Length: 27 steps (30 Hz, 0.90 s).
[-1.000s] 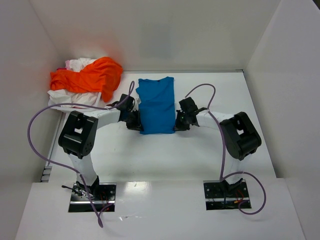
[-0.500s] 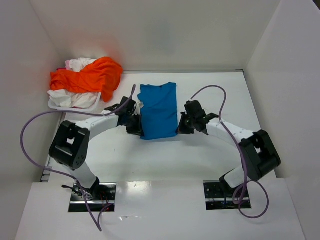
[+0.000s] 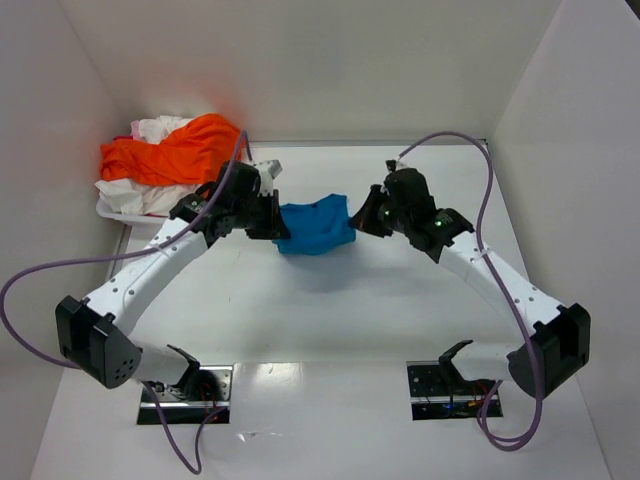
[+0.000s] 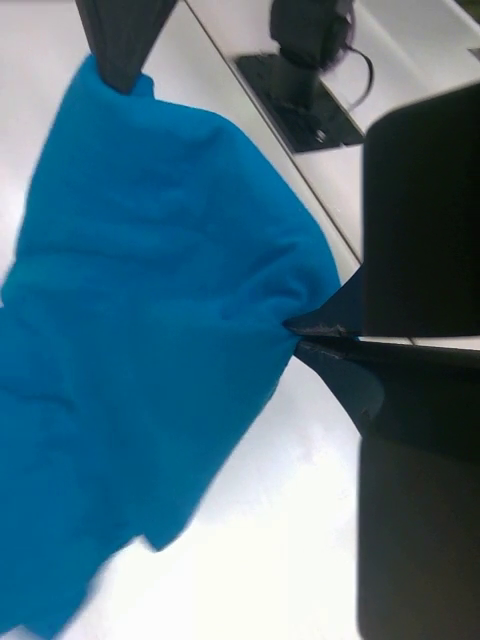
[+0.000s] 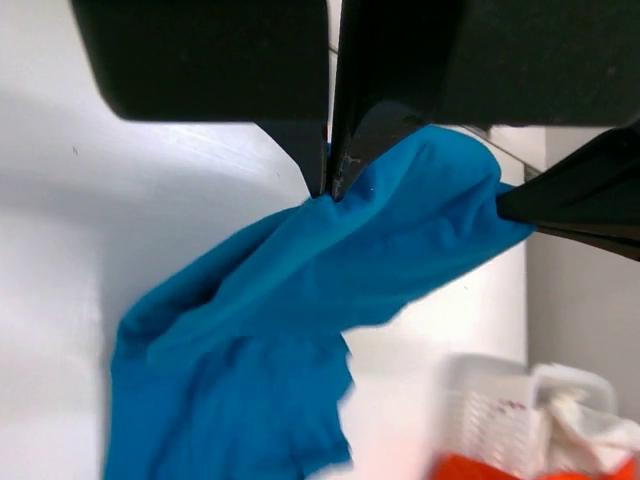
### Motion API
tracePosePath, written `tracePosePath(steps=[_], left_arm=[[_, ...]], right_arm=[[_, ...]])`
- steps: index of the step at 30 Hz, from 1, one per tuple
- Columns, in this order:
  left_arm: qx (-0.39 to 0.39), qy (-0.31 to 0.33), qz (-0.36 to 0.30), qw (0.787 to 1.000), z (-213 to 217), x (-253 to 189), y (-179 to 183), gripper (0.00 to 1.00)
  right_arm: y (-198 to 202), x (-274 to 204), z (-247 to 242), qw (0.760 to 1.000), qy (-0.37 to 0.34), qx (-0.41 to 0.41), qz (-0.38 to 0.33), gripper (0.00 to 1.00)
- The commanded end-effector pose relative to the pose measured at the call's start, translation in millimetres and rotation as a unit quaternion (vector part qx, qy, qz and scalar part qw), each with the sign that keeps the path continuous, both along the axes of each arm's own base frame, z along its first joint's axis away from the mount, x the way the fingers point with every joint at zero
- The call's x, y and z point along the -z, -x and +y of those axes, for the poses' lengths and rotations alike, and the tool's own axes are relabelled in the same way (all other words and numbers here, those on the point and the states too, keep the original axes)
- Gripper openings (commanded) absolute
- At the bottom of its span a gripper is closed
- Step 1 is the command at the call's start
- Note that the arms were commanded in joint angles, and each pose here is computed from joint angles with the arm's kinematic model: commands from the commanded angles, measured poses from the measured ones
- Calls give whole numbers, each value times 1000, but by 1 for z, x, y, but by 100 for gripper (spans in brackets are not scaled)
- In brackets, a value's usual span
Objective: Fold and stack the t-shirts
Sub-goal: Fold the long partially folded tshirt into a neat square
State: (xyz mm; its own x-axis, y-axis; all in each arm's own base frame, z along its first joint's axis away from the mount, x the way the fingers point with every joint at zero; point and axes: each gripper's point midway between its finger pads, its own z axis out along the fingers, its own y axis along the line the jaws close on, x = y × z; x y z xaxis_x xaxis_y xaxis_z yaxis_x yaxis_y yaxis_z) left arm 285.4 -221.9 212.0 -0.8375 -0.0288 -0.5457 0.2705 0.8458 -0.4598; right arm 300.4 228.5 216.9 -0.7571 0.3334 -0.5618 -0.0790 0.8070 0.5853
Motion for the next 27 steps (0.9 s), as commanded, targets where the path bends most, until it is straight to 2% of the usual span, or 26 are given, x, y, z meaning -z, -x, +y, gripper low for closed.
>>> tracePosePath(steps=[1,6,10,21,27], left_arm=[[-11,2,-11,1000,2,-21,-5,0],[-33,-2,-9,999,12,-14,-27,0],[-25,18,4,1000,11,-6,-39,0],[3,63,54,997,-4,29,-43,0],[-39,69,72,994,12,54,-64,0]], right_arm=[[-18,-35,-5,999,1,17,-46,0],[-48,-26,-15,998,13,34,-58,0],[-67,-14,-11,998,25,33,-55,0],[-104,-11,-4,996,32,29,-72,1],[-131,-8,-7,995,32,42,-83,3]])
